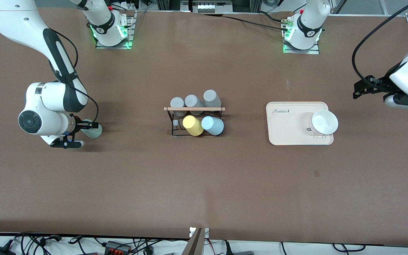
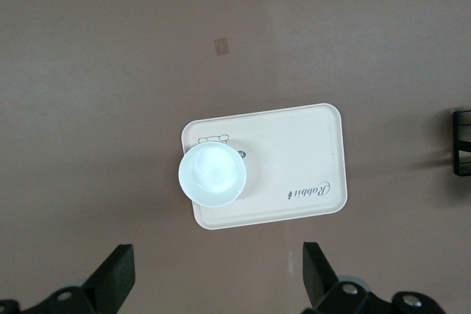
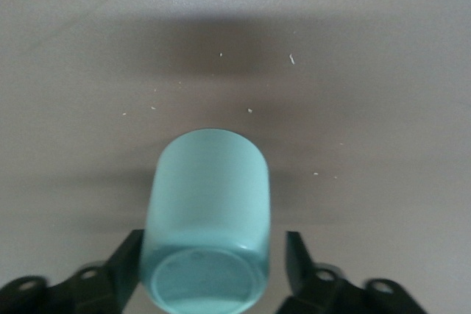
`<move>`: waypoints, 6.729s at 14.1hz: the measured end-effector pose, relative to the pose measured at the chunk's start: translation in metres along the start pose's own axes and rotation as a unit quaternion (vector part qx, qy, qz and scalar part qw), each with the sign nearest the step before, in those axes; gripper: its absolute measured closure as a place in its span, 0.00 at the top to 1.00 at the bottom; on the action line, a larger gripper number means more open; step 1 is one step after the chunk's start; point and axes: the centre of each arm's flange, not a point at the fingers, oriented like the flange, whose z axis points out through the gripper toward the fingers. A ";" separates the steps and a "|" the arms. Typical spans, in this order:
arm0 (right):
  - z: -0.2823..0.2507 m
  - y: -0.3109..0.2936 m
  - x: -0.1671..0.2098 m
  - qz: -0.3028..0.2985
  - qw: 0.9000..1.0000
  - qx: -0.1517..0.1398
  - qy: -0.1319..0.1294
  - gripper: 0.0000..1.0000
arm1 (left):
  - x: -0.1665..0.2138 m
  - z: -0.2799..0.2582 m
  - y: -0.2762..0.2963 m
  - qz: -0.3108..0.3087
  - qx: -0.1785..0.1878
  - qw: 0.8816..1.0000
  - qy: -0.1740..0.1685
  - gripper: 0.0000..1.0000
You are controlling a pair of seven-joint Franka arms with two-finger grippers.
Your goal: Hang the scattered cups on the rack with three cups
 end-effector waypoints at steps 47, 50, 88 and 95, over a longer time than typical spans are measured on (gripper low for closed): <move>-0.149 -0.381 -0.057 0.028 0.996 0.067 0.045 0.67 | -0.018 -0.011 0.021 -0.020 0.001 1.000 -0.011 1.00; -0.144 -0.381 -0.055 0.030 0.996 0.065 0.043 0.69 | -0.018 -0.011 0.021 -0.020 0.001 1.000 -0.011 1.00; -0.373 0.047 -0.075 0.001 0.985 0.030 0.168 1.00 | -0.018 -0.011 0.023 -0.019 0.001 1.000 -0.011 1.00; -0.332 0.049 -0.120 0.001 0.988 0.033 0.150 1.00 | -0.018 -0.011 0.023 -0.019 0.001 1.000 -0.011 1.00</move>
